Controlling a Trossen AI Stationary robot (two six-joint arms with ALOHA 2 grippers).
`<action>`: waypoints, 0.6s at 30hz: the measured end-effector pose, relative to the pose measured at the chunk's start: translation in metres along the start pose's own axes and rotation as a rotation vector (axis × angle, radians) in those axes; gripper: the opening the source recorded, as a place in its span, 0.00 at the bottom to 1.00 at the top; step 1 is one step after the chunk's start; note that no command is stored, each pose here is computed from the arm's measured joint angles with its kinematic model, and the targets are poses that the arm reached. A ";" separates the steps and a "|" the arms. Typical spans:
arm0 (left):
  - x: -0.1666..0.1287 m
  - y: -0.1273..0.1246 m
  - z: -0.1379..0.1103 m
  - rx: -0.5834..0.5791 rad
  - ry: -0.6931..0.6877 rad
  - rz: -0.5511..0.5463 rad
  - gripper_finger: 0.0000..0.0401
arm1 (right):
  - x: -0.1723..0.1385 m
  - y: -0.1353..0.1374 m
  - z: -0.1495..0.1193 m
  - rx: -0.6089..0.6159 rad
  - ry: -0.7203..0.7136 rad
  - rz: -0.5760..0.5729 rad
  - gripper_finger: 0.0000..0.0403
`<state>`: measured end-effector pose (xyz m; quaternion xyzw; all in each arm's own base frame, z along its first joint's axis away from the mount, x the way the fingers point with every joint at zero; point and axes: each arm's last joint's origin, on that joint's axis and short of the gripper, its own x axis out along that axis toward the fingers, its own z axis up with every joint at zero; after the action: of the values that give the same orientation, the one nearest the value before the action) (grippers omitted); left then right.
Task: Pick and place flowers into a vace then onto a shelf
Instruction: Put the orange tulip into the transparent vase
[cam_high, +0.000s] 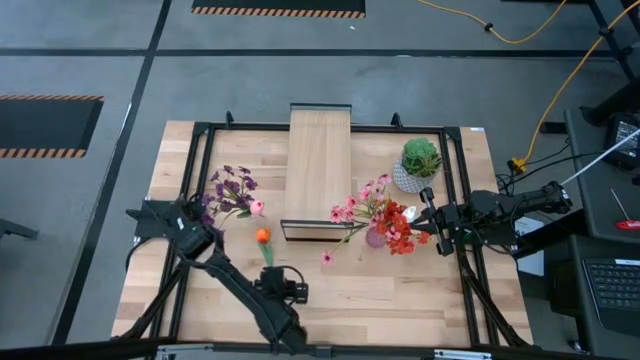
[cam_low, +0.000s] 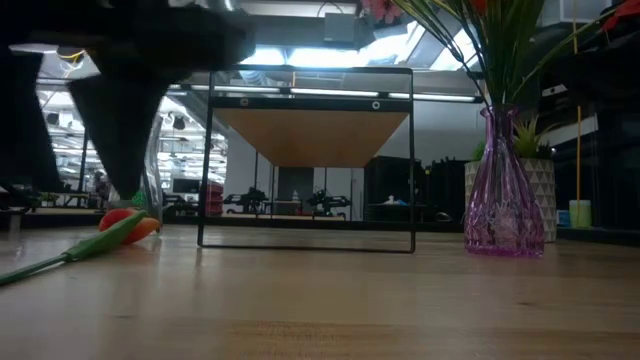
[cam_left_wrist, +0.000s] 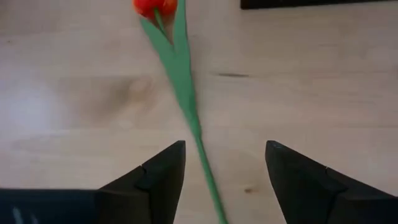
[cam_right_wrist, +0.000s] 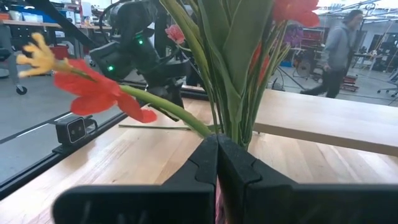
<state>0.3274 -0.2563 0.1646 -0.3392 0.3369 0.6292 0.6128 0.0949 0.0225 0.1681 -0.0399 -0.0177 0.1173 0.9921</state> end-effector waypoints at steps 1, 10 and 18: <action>0.001 -0.001 0.001 0.003 -0.002 0.002 0.53 | 0.000 0.000 0.000 0.001 0.000 0.000 0.02; 0.023 0.011 0.003 0.001 -0.016 0.129 0.53 | 0.000 0.000 0.000 0.002 0.000 0.000 0.02; 0.030 0.007 0.007 -0.003 -0.042 0.106 0.53 | 0.000 0.000 0.000 -0.001 0.000 0.000 0.02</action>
<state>0.3197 -0.2342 0.1435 -0.3085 0.3406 0.6681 0.5852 0.0950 0.0225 0.1681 -0.0405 -0.0178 0.1172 0.9921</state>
